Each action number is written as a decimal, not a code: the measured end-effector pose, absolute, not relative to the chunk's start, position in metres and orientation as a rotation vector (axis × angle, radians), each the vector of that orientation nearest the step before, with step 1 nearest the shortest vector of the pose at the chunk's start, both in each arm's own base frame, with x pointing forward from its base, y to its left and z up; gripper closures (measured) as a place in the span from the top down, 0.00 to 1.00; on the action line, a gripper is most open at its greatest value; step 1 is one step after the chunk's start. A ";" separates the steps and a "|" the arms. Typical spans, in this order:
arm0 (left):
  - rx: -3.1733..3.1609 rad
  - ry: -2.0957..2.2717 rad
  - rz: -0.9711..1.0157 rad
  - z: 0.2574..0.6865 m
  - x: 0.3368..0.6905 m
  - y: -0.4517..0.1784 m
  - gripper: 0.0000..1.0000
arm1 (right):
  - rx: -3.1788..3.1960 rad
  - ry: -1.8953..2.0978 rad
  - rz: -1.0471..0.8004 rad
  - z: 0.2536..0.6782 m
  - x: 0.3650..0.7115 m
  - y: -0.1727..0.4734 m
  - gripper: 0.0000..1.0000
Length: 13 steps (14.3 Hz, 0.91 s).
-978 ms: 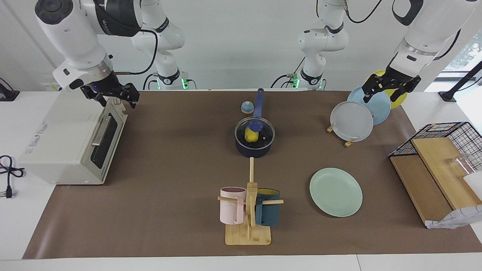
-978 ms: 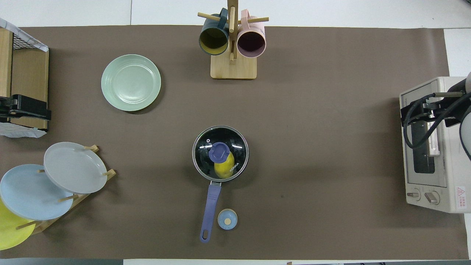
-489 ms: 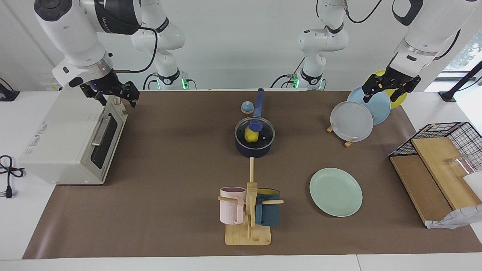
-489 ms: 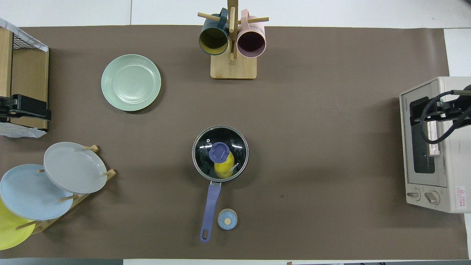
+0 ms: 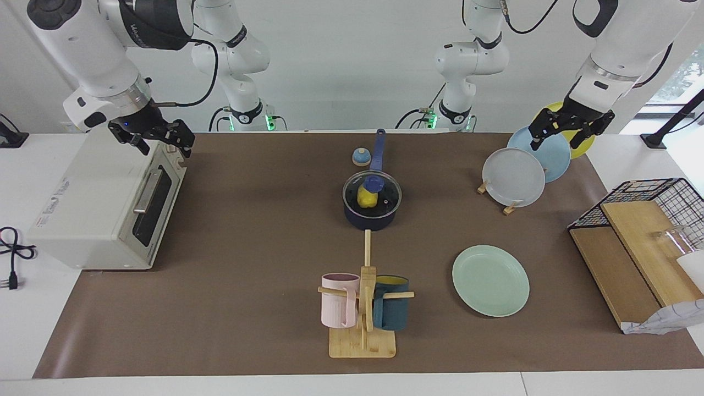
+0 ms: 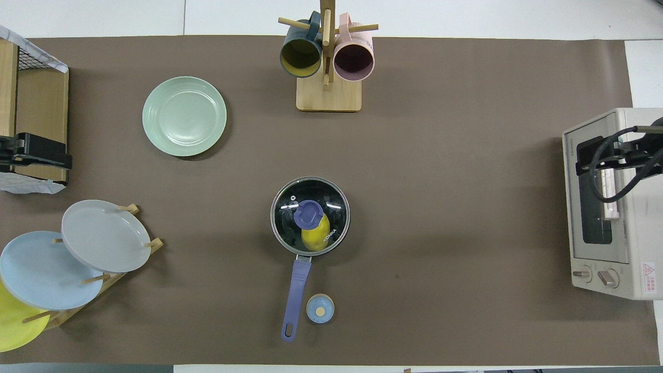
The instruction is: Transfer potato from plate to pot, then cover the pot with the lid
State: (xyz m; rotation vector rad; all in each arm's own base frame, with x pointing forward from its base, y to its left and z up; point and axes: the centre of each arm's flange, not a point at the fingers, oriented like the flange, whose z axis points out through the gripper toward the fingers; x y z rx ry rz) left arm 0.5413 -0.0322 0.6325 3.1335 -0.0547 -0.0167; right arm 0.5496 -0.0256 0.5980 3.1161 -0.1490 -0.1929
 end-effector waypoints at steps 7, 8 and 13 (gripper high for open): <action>3.133 -0.055 -0.017 0.633 0.541 -0.032 1.00 | 3.114 -0.154 -0.192 0.597 0.550 -0.028 1.00; 3.133 -0.055 -0.017 0.633 0.541 -0.032 1.00 | 3.114 -0.154 -0.193 0.596 0.550 -0.028 1.00; 3.133 -0.055 -0.017 0.633 0.541 -0.032 1.00 | 3.115 -0.150 -0.192 0.596 0.550 -0.027 1.00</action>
